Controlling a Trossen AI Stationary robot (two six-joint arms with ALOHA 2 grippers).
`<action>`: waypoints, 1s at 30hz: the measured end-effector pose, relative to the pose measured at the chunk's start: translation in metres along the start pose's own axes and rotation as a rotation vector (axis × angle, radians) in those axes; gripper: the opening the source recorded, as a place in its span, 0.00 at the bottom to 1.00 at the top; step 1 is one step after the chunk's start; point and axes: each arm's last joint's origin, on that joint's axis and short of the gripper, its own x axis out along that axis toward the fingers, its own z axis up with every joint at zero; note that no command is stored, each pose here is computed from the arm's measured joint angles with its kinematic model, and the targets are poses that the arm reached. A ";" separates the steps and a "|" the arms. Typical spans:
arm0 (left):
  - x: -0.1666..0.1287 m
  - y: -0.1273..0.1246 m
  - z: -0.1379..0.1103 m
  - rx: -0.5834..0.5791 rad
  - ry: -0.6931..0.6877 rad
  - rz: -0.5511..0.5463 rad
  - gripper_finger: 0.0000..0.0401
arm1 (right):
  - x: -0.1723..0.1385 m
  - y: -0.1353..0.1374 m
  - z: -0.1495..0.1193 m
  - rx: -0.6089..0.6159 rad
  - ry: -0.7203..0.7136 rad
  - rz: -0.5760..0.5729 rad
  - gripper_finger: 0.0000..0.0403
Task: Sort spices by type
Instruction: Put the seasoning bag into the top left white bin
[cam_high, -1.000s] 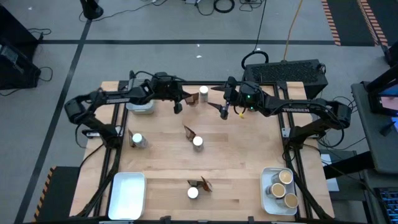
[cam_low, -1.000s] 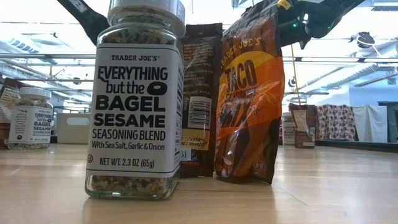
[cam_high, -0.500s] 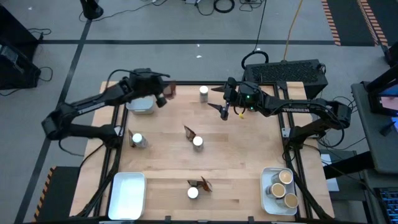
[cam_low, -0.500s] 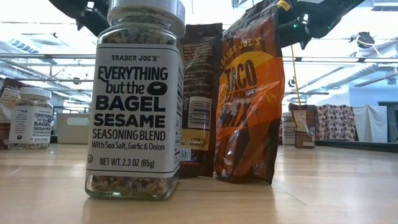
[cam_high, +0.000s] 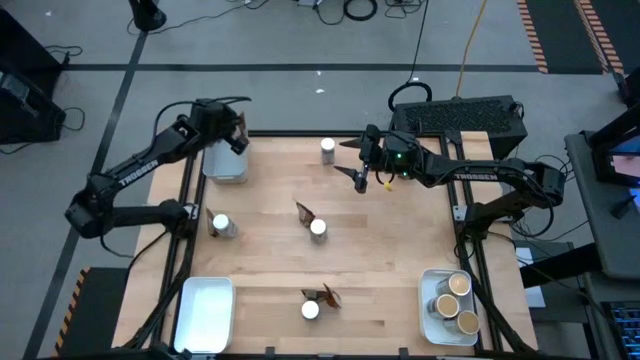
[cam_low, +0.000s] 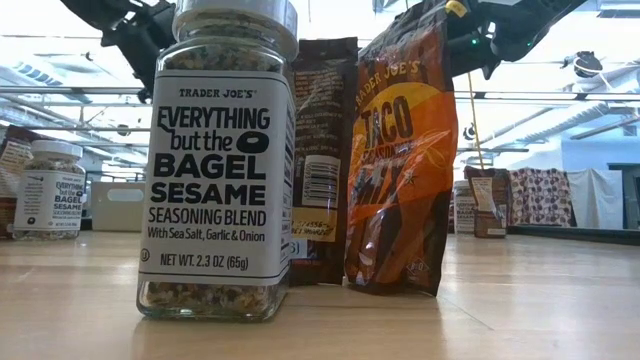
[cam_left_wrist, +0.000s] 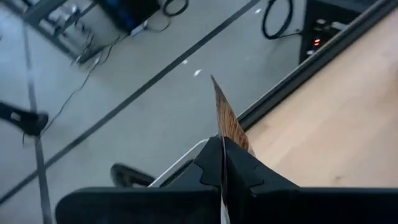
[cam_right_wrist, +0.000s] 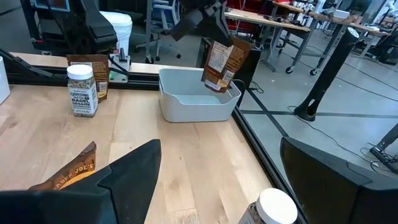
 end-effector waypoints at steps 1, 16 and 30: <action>0.001 0.003 -0.001 -0.015 0.011 0.010 0.01 | 0.000 0.000 0.000 0.000 0.002 0.000 0.78; 0.025 0.017 -0.034 -0.240 0.018 0.126 0.01 | 0.000 0.002 -0.003 0.015 0.028 0.036 0.78; 0.035 0.015 -0.036 -0.207 0.046 0.115 0.01 | 0.000 0.002 -0.003 0.030 0.028 0.036 0.78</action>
